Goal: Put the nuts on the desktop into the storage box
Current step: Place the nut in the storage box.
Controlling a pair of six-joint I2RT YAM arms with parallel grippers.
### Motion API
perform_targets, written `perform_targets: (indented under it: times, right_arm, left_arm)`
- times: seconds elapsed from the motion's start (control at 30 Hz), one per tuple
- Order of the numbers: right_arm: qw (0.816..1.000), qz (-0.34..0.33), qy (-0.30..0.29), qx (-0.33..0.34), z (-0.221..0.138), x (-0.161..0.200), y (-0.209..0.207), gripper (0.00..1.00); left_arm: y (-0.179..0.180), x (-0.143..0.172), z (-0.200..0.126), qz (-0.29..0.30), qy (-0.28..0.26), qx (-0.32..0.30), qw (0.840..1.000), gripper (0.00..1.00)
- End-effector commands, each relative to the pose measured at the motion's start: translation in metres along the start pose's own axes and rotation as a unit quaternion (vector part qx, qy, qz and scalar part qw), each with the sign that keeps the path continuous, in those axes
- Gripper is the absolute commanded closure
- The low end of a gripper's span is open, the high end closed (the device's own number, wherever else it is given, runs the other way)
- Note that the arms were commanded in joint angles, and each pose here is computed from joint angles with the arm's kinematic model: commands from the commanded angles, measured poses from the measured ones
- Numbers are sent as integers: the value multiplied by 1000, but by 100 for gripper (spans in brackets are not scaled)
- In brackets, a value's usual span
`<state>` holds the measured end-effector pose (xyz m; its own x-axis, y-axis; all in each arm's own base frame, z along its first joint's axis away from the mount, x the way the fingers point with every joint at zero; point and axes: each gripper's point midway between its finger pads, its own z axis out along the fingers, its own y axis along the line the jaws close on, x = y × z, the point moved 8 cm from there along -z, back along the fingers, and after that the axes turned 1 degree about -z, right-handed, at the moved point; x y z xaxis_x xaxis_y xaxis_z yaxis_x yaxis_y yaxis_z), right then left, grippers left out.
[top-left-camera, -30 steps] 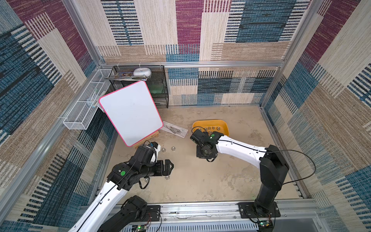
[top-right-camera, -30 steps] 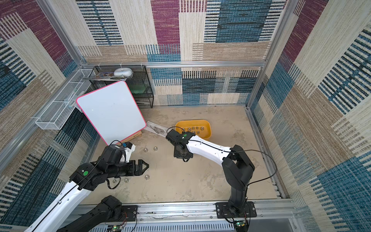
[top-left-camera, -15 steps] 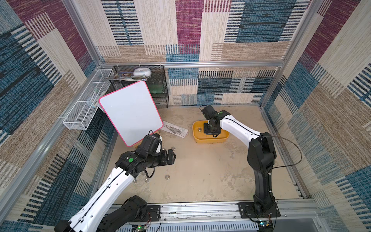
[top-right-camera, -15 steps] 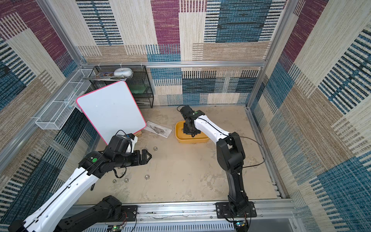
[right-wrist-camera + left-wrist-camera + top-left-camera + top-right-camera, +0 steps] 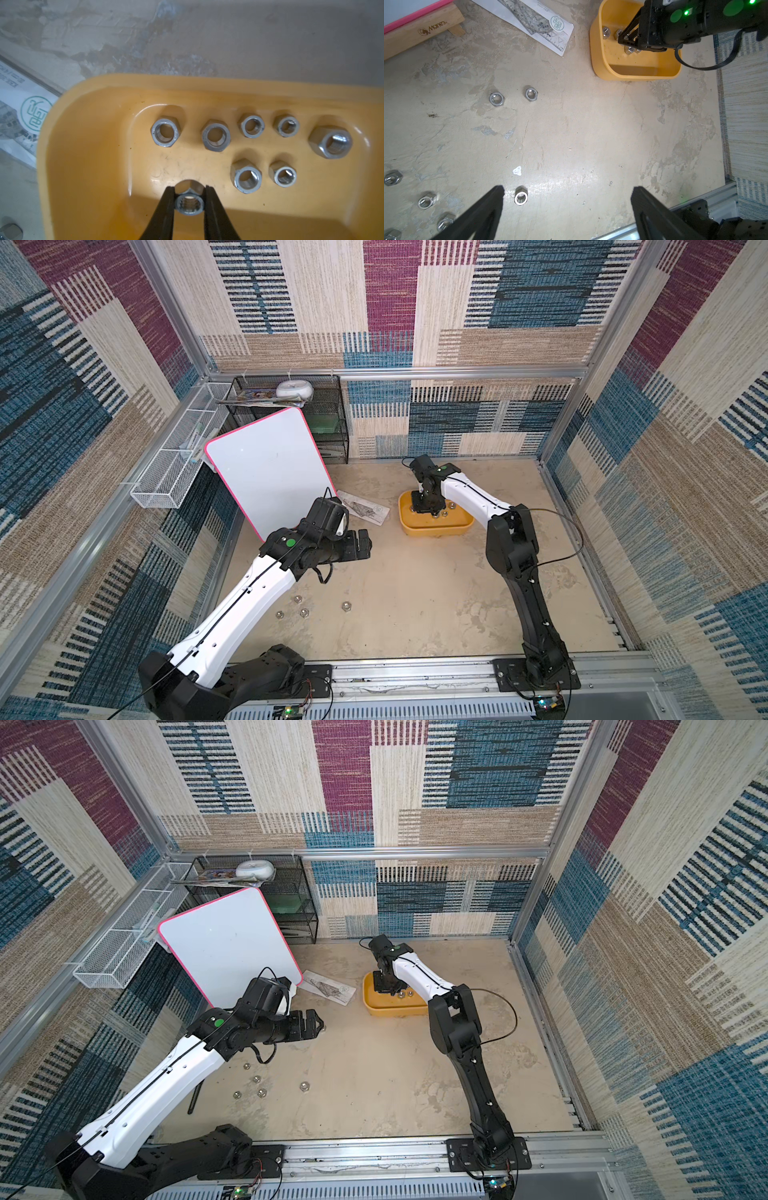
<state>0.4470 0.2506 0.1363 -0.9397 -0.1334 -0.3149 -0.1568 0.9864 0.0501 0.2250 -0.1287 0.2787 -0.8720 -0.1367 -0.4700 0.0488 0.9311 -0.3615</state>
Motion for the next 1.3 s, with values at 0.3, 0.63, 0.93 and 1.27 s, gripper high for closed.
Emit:
perform_targets:
  times: [0.3,0.63,0.93,1.27]
  right_arm:
    - [1000,-5,27,-13,19,4,2,68]
    - [1000,3,-8,-16,-16,-3,0,58]
    - [992,-3,-108,-59,-86,11,-9,42]
    - [969,-59,-157,-179,-131,70,-14,1]
  left_arm:
    - [2,-5,3,-1,-9,-8,1000,0]
    - [6,1,-2,-8,-10,-9,1000,0]
    - [17,14,1,-23,5,-38,999,0]
    - [34,36,16,-68,38,-71,994,0]
